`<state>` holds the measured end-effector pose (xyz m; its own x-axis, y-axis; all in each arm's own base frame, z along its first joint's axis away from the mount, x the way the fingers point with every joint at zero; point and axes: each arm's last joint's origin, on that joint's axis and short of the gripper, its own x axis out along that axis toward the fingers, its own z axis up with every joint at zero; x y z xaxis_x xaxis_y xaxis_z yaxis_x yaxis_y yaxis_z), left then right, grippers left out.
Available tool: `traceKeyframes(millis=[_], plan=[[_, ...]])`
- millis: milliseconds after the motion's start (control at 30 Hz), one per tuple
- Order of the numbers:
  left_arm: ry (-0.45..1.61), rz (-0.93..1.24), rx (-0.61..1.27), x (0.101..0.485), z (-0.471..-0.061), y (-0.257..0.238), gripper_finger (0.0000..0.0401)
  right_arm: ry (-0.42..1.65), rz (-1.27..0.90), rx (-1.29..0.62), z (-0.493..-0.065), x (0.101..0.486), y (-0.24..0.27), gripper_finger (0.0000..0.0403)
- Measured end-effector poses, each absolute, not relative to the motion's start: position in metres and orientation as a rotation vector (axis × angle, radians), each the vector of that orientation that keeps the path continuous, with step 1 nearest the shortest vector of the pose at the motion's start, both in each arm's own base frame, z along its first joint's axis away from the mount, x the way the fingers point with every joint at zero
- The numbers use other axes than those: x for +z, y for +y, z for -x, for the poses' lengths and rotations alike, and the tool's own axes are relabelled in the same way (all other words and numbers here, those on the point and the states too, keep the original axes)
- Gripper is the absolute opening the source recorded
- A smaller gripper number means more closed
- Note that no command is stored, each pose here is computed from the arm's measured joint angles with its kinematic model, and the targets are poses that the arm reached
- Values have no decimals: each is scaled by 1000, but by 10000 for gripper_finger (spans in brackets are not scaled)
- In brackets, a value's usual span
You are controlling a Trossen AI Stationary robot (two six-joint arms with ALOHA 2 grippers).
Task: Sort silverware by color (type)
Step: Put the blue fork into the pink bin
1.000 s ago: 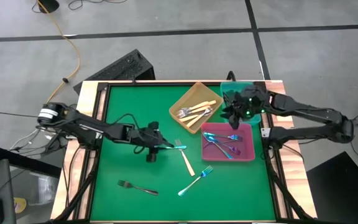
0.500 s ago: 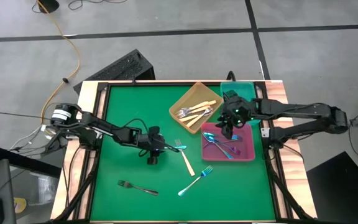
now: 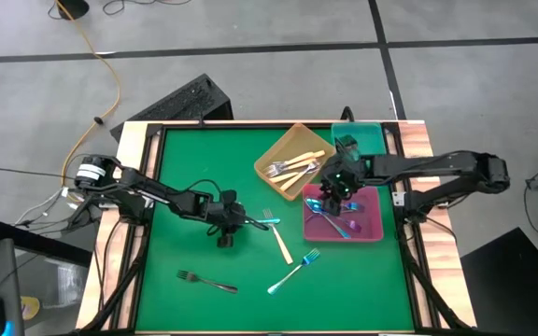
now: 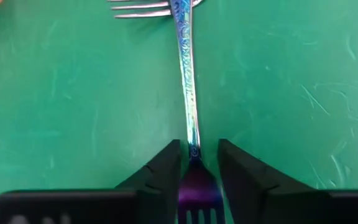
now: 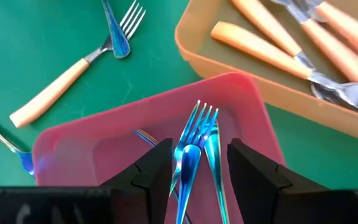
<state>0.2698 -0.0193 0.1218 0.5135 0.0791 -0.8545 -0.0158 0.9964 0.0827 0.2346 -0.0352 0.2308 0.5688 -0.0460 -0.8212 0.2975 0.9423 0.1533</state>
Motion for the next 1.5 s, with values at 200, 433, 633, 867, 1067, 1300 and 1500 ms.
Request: traceKeyframes(millis=[200, 433, 633, 867, 1067, 1300, 1500], plan=[[1041, -107, 59, 121, -269, -19, 13, 967, -277, -182, -242, 224, -30, 175], [1011, -140, 97, 122, -271, -18, 4, 951, -261, -150, -240, 228, -22, 175], [932, -111, 87, 135, -271, -20, 3, 844, -231, -103, -239, 243, -14, 175], [696, -102, 104, 176, -269, -28, 3, 617, -91, -77, -236, 271, -1, 175], [311, -80, 85, 203, -256, -34, 2, 417, 41, -49, -235, 294, 17, 175], [-60, -58, 85, 221, -243, -32, 2, 214, 96, -10, -250, 306, 32, 175], [-155, -66, 41, 230, -243, -33, 2, 76, 148, -3, -279, 300, 38, 175]])
